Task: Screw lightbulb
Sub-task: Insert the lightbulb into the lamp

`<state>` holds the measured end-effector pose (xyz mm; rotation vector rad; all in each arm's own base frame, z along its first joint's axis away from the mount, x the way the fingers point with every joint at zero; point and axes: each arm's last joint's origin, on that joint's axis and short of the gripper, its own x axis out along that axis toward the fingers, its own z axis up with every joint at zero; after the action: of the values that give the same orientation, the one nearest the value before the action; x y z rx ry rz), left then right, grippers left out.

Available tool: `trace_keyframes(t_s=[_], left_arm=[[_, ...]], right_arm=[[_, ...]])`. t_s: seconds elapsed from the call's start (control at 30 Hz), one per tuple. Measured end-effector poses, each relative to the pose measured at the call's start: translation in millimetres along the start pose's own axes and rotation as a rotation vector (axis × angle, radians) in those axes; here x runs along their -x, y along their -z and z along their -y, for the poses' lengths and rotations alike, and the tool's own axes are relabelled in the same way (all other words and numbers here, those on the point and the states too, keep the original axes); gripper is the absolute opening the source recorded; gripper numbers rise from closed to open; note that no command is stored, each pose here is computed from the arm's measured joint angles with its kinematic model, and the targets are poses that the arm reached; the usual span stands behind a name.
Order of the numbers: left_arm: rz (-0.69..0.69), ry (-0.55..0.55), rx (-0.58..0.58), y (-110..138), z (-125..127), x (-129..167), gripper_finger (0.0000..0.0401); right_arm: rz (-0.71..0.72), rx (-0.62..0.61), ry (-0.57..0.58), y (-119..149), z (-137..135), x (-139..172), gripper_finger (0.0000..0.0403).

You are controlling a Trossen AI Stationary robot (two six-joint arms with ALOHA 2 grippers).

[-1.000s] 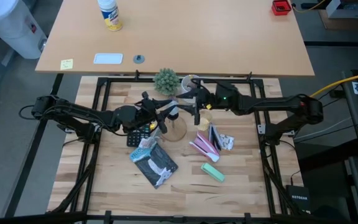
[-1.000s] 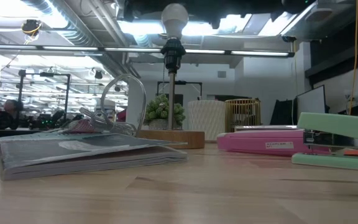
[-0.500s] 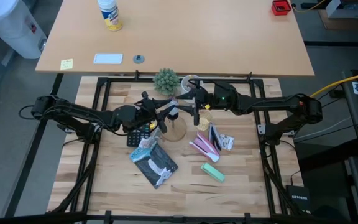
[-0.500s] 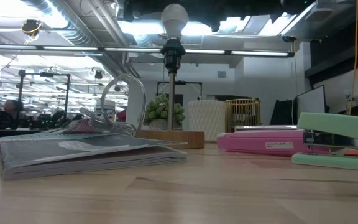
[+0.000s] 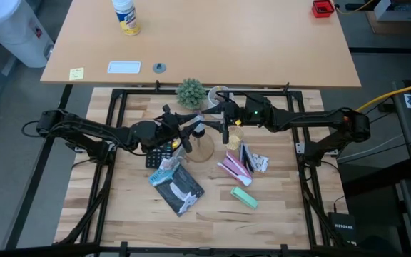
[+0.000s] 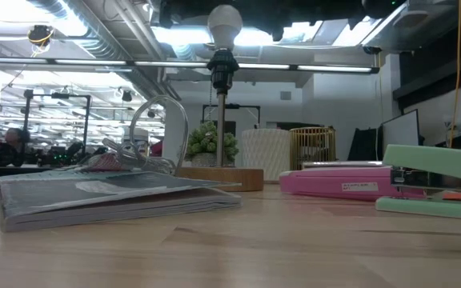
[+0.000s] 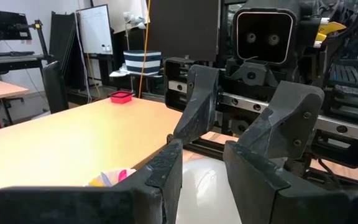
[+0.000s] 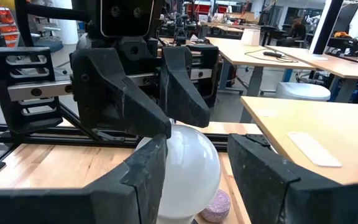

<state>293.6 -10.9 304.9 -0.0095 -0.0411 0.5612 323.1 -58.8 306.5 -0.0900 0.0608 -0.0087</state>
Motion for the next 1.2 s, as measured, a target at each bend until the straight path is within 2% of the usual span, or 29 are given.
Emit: trace_keyframes(t_s=[0.33,0.63,0.93,1.2], left_arm=[[0.088,0.012,-0.017,-10.5,2.1,2.7,0.0114],[0.128,0.089,0.002,-25.3,13.8,25.3,0.0114],[0.031,0.182,0.002,-17.0,31.1,42.6,0.0114],[-0.081,0.177,0.036,-4.6,30.7,42.3,0.0114]], right_arm=[[-0.002,0.000,0.000,0.8,-0.1,-0.4,0.0182],[0.000,0.001,0.000,0.8,-0.1,-0.4,0.0182],[0.001,0.001,0.001,0.8,0.0,-0.3,0.0182],[0.001,0.001,0.001,0.8,0.1,-0.3,0.0182]])
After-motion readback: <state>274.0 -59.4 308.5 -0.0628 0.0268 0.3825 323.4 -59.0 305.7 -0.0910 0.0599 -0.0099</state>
